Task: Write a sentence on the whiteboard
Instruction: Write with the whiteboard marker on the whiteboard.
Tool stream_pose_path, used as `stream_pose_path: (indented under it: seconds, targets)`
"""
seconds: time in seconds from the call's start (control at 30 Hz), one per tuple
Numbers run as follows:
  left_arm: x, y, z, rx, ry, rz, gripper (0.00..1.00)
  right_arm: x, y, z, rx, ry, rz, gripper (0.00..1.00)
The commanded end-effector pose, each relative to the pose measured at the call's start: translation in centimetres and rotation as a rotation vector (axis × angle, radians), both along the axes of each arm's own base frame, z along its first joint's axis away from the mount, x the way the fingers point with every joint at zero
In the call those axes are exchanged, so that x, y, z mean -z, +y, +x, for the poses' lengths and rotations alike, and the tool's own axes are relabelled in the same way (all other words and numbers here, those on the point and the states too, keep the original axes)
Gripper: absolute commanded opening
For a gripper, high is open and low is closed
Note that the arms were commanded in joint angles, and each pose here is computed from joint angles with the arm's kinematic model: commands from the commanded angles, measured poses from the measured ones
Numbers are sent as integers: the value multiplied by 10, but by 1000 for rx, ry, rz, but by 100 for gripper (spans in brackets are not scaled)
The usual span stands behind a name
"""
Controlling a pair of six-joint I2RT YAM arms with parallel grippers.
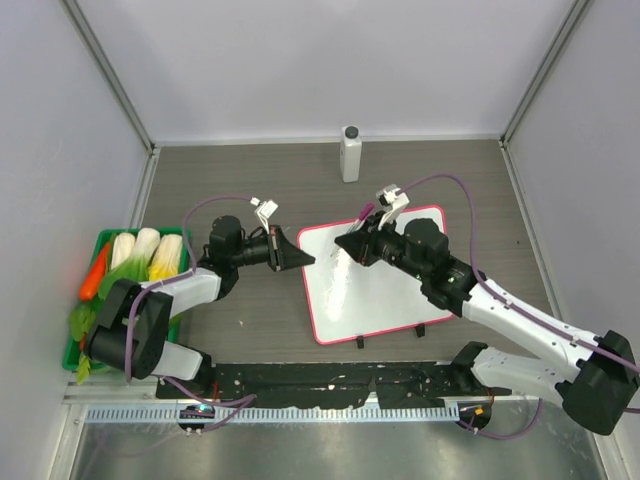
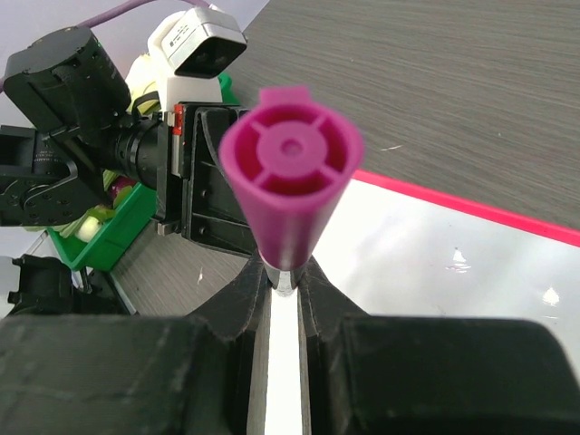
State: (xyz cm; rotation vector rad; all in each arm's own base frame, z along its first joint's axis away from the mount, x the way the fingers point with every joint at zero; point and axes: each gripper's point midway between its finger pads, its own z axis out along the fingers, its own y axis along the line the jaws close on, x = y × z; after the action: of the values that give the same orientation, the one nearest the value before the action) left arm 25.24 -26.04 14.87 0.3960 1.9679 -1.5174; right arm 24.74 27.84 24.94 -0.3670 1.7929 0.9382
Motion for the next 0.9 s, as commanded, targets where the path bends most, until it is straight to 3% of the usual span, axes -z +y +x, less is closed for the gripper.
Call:
stream_pose_path:
  seconds: [0.0, 0.87]
  targets:
    - [23, 5, 11, -56, -62, 108, 0, -36, 11, 7, 11, -77, 91, 1]
    - [26, 7, 7, -58, -61, 132, 0, -15, 4, 28, 147, -125, 74, 1]
